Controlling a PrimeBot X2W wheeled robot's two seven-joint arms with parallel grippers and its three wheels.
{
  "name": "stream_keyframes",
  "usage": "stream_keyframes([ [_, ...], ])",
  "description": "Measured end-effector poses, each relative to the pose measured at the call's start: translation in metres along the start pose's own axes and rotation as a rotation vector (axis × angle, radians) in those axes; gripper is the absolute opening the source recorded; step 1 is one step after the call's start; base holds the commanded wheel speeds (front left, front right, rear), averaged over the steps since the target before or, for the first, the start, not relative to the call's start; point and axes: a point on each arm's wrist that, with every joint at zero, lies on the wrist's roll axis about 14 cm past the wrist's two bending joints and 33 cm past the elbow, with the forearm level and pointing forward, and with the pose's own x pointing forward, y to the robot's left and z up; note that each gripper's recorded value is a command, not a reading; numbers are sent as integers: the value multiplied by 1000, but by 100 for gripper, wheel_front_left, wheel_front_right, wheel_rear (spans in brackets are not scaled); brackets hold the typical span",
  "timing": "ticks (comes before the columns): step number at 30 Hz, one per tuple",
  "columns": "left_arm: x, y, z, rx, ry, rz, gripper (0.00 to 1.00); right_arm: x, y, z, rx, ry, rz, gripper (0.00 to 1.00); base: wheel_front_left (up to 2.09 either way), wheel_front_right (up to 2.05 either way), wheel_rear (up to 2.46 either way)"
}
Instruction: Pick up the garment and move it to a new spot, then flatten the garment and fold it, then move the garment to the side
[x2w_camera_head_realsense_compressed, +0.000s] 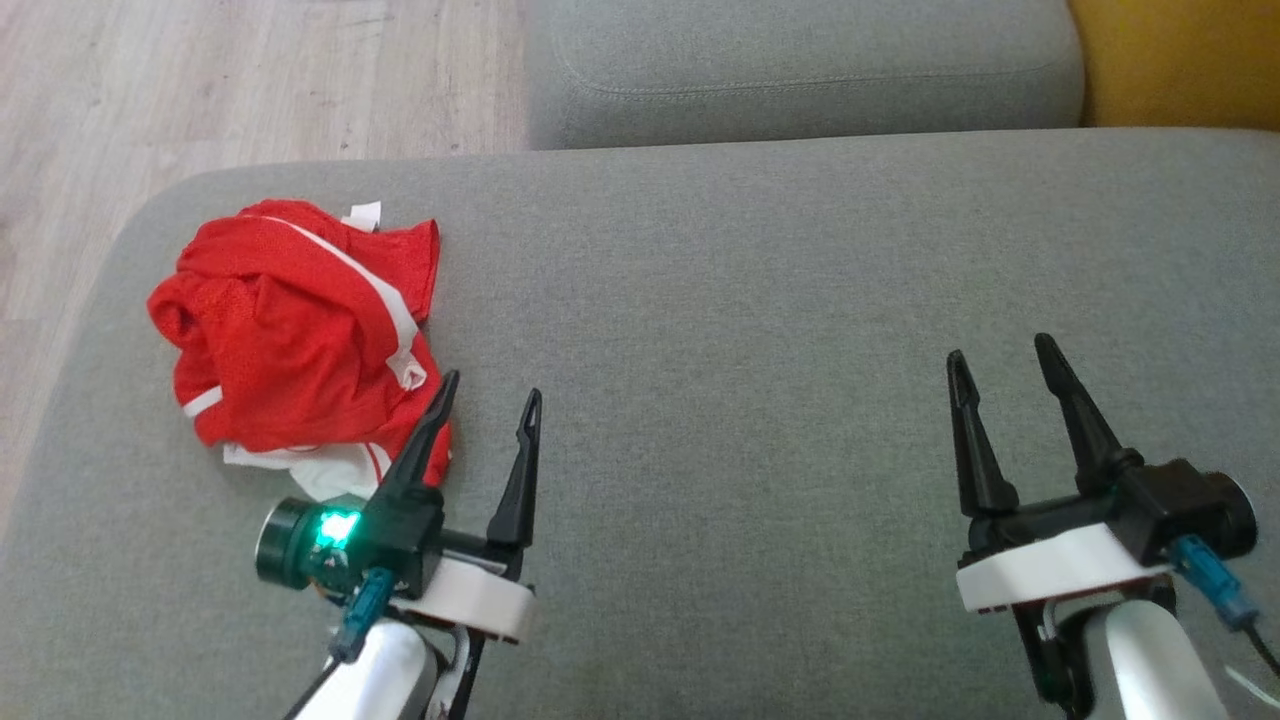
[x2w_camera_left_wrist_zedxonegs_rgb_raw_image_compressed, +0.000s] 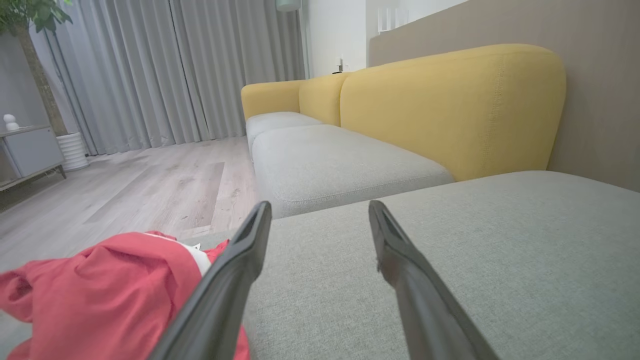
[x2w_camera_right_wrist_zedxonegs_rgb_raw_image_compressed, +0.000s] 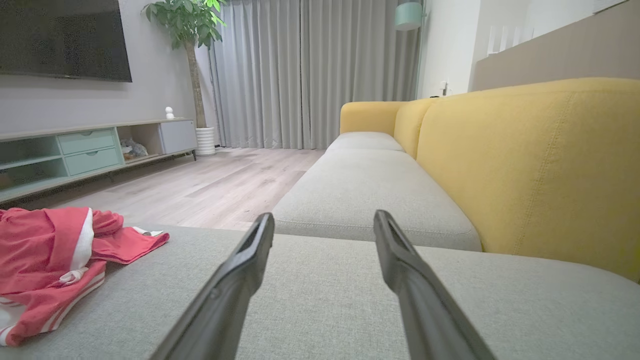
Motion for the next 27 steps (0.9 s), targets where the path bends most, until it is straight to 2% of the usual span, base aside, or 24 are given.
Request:
stream_keyframes([
  [2,1,-1,3,8,-15,0,100,0,1,0,-16,-3,4,100,0,0,0],
  [4,2,-1,10,-44,-36,9,100,1,0,2,-19,-11,4,100,0,0,0],
  [5,4,3,16,-103,-54,27,100,2,0,4,-20,-24,3,100,0,0,0],
  [8,5,13,22,-138,-82,53,100,2,-2,8,-21,-40,-2,100,0,0,0],
  [14,-5,24,12,-205,-77,105,100,-1,-13,5,54,-43,-44,100,0,0,0],
  [20,-13,23,-13,-172,-15,99,100,-8,-12,-15,107,6,-54,100,0,0,0],
  [27,-17,15,-24,-124,9,69,100,-11,-4,-20,84,17,-28,100,0,0,0],
])
